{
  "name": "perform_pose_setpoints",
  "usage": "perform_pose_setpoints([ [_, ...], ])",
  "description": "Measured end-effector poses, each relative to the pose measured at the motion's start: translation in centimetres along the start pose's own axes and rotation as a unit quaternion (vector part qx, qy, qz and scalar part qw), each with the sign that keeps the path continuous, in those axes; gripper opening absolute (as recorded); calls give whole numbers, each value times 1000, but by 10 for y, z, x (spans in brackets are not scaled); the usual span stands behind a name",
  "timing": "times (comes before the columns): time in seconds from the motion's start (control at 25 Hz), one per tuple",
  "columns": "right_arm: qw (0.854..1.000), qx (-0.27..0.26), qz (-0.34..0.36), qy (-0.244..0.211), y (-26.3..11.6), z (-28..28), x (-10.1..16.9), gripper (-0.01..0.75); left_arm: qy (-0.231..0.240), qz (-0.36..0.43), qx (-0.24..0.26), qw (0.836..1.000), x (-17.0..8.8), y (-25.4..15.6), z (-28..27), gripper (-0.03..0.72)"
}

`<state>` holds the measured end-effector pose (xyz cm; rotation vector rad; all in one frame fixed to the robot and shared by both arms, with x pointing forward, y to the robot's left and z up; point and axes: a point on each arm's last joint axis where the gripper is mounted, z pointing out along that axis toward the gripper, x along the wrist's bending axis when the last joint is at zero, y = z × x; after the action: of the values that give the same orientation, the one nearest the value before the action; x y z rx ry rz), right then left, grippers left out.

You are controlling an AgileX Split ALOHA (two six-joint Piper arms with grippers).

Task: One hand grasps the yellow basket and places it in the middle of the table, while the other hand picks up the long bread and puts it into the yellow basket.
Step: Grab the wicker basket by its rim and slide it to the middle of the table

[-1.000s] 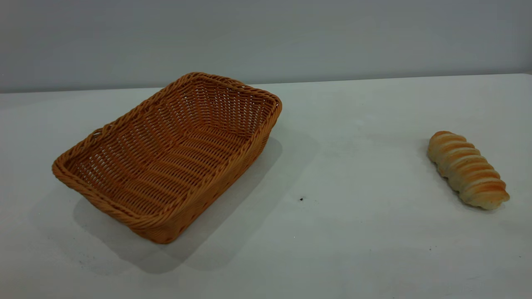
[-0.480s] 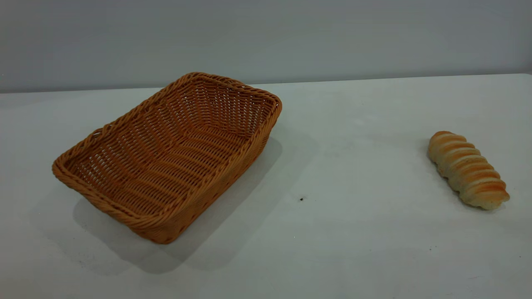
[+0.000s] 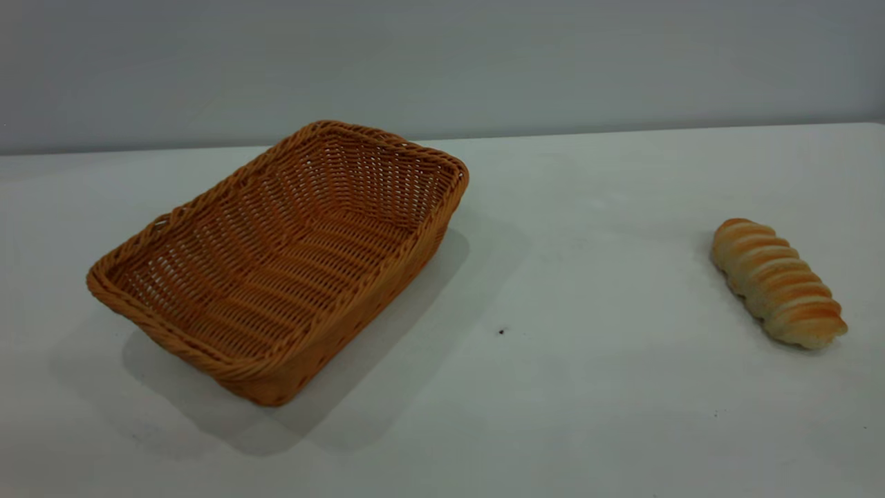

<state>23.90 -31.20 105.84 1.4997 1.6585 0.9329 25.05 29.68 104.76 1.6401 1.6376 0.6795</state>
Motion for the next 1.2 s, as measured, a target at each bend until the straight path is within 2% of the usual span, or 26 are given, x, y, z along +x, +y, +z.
perform_pose_setpoints([
  [0.12,1000,5,1,-21,19,4,-2,401,3,-16,21,1000,-2,18,18,527],
  [0.36,995,40,0,-95,52,19,-11,401,13,-31,74,997,-3,48,70,516],
  [0.48,992,57,5,-109,64,29,-12,401,19,-35,104,994,-3,57,99,516],
  [0.68,990,87,11,-110,79,45,-8,401,27,-48,153,987,-1,58,139,515],
  [0.92,987,135,26,-88,82,65,0,401,38,-96,177,979,-1,61,173,515],
  [1.2,985,154,41,-69,81,72,5,401,62,-159,221,960,0,69,210,515],
])
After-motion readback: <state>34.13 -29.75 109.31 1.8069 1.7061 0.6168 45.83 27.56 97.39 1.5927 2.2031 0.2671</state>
